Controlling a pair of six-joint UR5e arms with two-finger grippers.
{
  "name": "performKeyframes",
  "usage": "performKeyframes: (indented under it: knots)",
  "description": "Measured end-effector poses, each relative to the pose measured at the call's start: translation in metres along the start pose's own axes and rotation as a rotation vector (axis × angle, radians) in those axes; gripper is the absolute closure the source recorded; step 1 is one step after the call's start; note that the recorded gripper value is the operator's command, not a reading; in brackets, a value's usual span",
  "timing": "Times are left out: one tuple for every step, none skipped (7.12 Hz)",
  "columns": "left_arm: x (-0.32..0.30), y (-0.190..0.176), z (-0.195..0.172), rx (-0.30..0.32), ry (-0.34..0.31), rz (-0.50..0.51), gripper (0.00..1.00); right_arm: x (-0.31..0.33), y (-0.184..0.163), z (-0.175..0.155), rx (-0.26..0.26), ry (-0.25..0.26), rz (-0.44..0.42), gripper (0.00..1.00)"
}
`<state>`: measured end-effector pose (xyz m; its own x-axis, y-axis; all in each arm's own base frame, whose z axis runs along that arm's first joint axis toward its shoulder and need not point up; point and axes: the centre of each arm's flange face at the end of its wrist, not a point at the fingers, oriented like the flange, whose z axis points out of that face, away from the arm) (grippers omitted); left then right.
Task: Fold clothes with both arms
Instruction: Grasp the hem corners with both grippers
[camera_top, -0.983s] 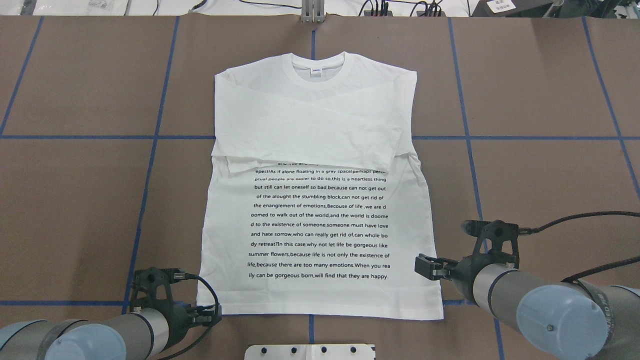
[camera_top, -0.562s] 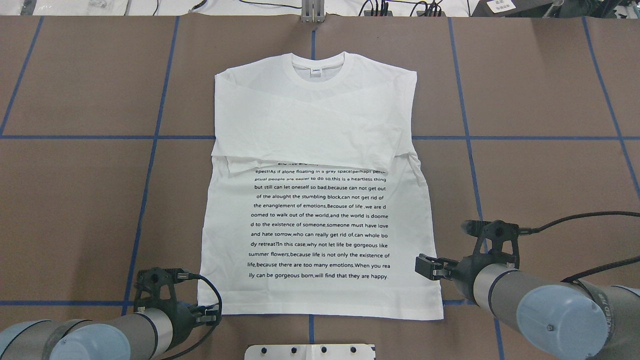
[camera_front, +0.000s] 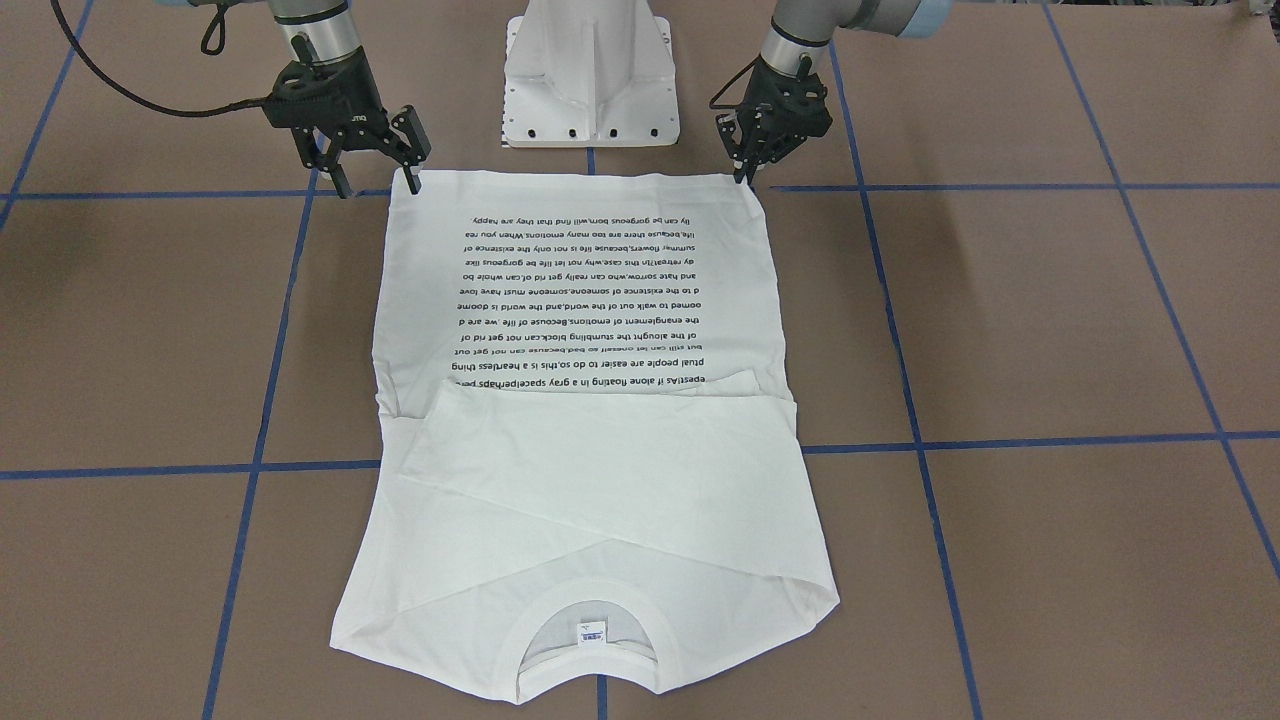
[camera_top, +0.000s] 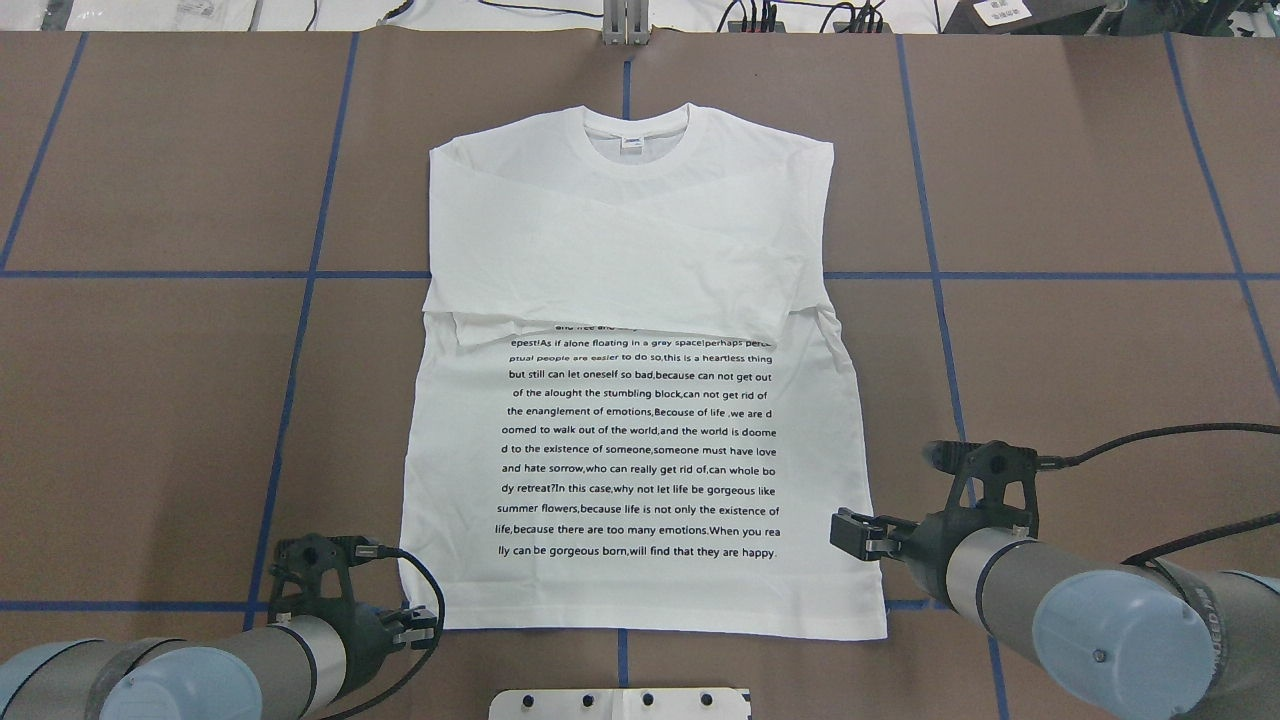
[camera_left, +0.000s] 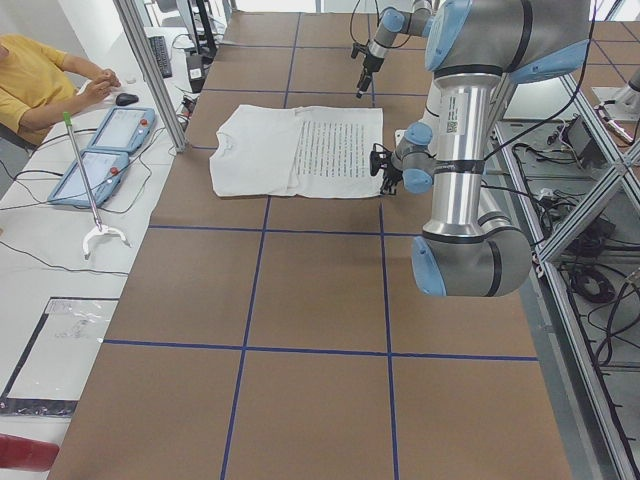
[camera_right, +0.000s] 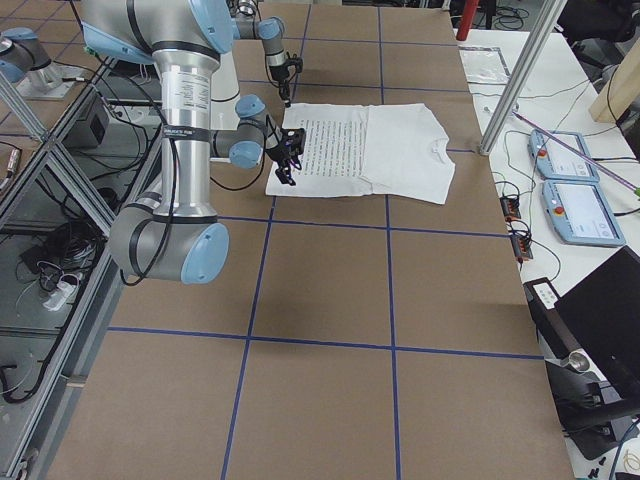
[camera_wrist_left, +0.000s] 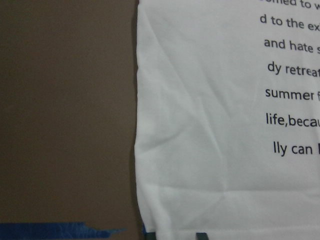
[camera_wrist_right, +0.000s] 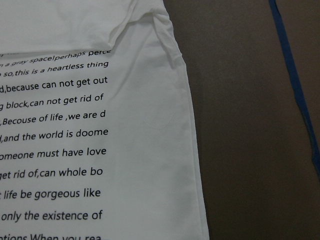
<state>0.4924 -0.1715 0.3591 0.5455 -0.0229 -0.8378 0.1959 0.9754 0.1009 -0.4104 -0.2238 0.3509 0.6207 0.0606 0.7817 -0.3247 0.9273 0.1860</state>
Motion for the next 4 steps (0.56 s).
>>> performKeyframes:
  knots:
    - [0.001,-0.003,-0.002,0.004,0.005,-0.003,1.0,0.0,0.001,0.001,0.0,0.001,0.0,0.0]
    - [0.004,-0.007,-0.008,0.011,0.017,-0.009,1.0,0.001,0.003,0.002,0.001,0.003,0.007,0.0]
    - [0.011,-0.014,-0.022,0.017,0.045,-0.019,1.0,-0.001,0.009,0.003,0.01,0.001,0.023,0.0]
    - [0.019,-0.02,-0.039,0.02,0.08,-0.028,1.0,-0.005,0.021,0.003,0.027,-0.009,0.04,0.01]
